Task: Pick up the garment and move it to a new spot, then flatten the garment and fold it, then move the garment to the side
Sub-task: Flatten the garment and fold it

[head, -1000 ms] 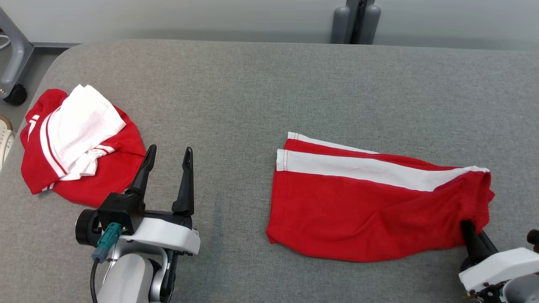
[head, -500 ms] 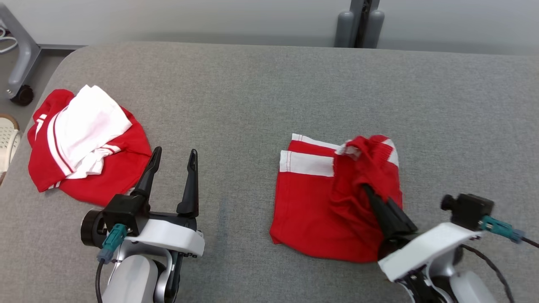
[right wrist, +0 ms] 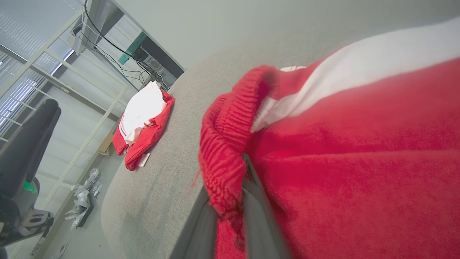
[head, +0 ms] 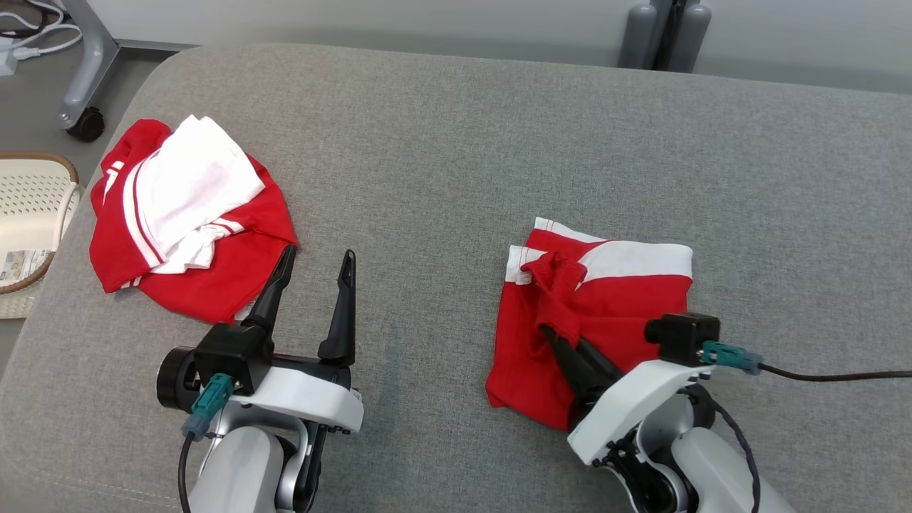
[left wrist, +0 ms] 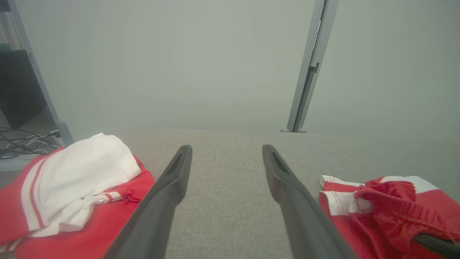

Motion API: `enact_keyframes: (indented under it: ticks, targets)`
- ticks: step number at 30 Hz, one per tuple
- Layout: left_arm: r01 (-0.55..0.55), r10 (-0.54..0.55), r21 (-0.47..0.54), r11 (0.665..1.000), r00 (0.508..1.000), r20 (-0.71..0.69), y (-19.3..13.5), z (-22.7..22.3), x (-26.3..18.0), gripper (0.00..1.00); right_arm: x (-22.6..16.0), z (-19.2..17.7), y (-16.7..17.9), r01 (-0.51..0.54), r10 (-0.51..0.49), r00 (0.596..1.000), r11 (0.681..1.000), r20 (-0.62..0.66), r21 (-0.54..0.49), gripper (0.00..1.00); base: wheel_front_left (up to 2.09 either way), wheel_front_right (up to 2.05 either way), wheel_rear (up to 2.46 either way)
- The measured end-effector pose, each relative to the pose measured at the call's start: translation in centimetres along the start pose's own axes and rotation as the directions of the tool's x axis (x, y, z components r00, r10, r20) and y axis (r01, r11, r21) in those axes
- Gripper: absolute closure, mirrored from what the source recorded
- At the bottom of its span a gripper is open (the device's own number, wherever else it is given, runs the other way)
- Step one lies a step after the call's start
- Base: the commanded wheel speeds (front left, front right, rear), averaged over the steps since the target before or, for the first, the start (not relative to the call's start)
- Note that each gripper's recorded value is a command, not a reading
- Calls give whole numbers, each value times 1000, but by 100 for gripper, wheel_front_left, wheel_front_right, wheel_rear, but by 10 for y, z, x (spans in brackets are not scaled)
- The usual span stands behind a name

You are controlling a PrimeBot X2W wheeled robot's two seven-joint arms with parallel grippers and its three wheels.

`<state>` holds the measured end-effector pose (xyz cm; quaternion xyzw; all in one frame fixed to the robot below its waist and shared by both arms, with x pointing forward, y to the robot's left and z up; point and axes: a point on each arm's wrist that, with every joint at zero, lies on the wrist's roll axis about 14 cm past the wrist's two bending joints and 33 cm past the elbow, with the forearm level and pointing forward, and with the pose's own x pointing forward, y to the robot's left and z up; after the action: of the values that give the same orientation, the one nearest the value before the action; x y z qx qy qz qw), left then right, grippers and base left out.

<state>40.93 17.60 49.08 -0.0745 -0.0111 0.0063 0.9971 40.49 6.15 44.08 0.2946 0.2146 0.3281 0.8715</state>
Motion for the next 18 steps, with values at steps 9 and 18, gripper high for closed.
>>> enact_keyframes:
  ticks: [9,18]
  targets:
    - [16,-16,-4,1000,1000,-9,-5,-4,3,0,10,-15,19,-64,64,997,998,-37,15,0,0,0,0]
    - [29,-29,-4,1000,1000,-2,-10,-2,5,0,10,-5,18,-81,79,997,963,-21,-257,0,0,0,0]
